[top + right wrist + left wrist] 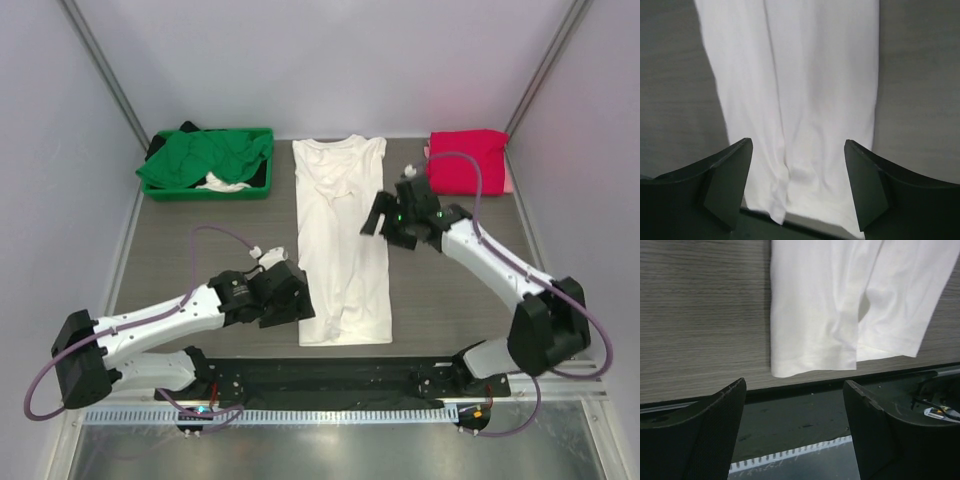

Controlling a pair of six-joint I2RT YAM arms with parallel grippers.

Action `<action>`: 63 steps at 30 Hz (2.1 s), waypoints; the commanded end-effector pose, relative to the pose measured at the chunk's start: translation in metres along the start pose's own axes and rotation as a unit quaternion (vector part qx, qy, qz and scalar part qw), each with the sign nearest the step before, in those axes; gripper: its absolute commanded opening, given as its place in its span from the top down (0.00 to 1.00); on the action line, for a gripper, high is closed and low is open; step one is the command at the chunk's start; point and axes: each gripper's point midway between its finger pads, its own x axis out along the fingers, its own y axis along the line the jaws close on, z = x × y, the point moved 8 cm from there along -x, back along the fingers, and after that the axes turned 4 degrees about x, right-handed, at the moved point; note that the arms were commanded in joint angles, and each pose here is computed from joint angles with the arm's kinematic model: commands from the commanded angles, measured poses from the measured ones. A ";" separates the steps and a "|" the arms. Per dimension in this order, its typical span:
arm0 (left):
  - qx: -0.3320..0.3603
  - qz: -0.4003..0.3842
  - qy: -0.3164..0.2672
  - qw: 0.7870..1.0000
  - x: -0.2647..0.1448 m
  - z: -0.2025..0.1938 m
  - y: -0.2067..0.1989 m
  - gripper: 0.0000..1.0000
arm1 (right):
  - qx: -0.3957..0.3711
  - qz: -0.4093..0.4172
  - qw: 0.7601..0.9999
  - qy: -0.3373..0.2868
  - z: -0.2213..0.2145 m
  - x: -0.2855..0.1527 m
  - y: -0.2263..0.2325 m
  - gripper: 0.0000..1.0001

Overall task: Fold and stack the t-shirts
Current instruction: Fold the tshirt

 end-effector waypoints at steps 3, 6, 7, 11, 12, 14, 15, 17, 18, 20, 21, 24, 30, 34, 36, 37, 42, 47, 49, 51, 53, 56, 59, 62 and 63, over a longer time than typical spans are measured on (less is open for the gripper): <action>-0.007 0.005 -0.036 0.999 0.004 -0.003 0.020 0.23 | 0.021 -0.068 0.995 0.065 -0.100 -0.029 -0.052 0.25; -0.022 -0.004 -0.035 0.999 0.009 -0.010 0.028 0.24 | 0.034 -0.074 0.992 0.093 -0.137 -0.036 -0.071 0.29; -0.024 -0.006 -0.033 0.999 0.013 -0.013 0.031 0.25 | 0.039 -0.063 0.993 0.090 -0.142 -0.042 -0.072 0.31; -0.040 -0.022 -0.034 0.998 0.021 -0.020 0.037 0.27 | 0.044 -0.069 0.991 0.110 -0.168 -0.039 -0.090 0.40; -0.042 -0.025 -0.033 0.998 0.022 -0.021 0.037 0.27 | 0.043 -0.071 0.990 0.114 -0.172 -0.038 -0.092 0.41; -0.045 -0.026 -0.025 0.998 0.027 -0.025 0.039 0.28 | 0.045 -0.075 0.989 0.122 -0.180 -0.033 -0.098 0.43; -0.047 -0.027 -0.022 0.998 0.028 -0.026 0.039 0.28 | 0.047 -0.076 0.988 0.124 -0.182 -0.032 -0.100 0.43; -0.049 -0.024 -0.017 0.998 0.032 -0.029 0.041 0.28 | 0.045 -0.078 0.988 0.129 -0.187 -0.031 -0.102 0.45; -0.051 -0.024 -0.015 0.998 0.033 -0.030 0.042 0.29 | 0.043 -0.079 0.988 0.128 -0.188 -0.032 -0.103 0.46; -0.055 -0.027 -0.012 0.998 0.035 -0.032 0.043 0.29 | 0.045 -0.083 0.987 0.132 -0.192 -0.031 -0.107 0.48; -0.055 -0.027 -0.010 0.998 0.037 -0.033 0.044 0.30 | 0.044 -0.084 0.987 0.134 -0.193 -0.031 -0.108 0.50; -0.063 -0.032 -0.007 0.998 0.041 -0.036 0.044 0.31 | 0.047 -0.084 0.986 0.137 -0.200 -0.028 -0.112 0.55; -0.071 -0.035 0.007 0.997 0.048 -0.043 0.047 0.33 | 0.052 -0.071 0.984 0.158 -0.212 -0.031 -0.115 0.70; -0.077 -0.034 0.015 0.996 0.055 -0.049 0.052 0.35 | 0.054 -0.071 0.983 0.158 -0.213 -0.034 -0.117 0.74; -0.081 -0.037 0.018 0.996 0.056 -0.051 0.053 0.36 | 0.053 -0.068 0.984 0.158 -0.213 -0.036 -0.117 0.72; -0.082 -0.037 0.019 0.996 0.057 -0.052 0.054 0.36 | 0.052 -0.073 0.983 0.160 -0.213 -0.038 -0.118 0.67; -0.083 -0.029 0.016 0.996 0.060 -0.052 0.055 0.38 | 0.051 -0.072 0.984 0.154 -0.212 -0.047 -0.120 0.62; -0.086 -0.025 0.015 0.996 0.064 -0.052 0.055 0.41 | 0.058 -0.072 0.983 0.157 -0.216 -0.049 -0.126 0.61; -0.085 -0.024 0.017 0.996 0.066 -0.052 0.054 0.41 | 0.057 -0.073 0.983 0.155 -0.217 -0.049 -0.128 0.61; -0.085 -0.022 0.018 0.996 0.068 -0.053 0.053 0.43 | 0.057 -0.073 0.984 0.154 -0.217 -0.047 -0.128 0.61; -0.084 -0.021 0.020 0.996 0.069 -0.053 0.053 0.43 | 0.057 -0.073 0.984 0.153 -0.217 -0.045 -0.128 0.61; -0.084 -0.018 0.020 0.996 0.070 -0.053 0.054 0.44 | 0.057 -0.071 0.984 0.153 -0.217 -0.041 -0.126 0.61; -0.083 -0.015 0.022 0.996 0.072 -0.054 0.054 0.49 | 0.055 -0.070 0.984 0.153 -0.217 -0.038 -0.125 0.64; -0.084 -0.012 0.023 0.996 0.074 -0.055 0.055 0.56 | 0.051 -0.072 0.984 0.154 -0.217 -0.037 -0.125 0.71; -0.084 -0.012 0.022 0.996 0.074 -0.054 0.054 0.58 | 0.051 -0.072 0.984 0.154 -0.217 -0.037 -0.125 0.73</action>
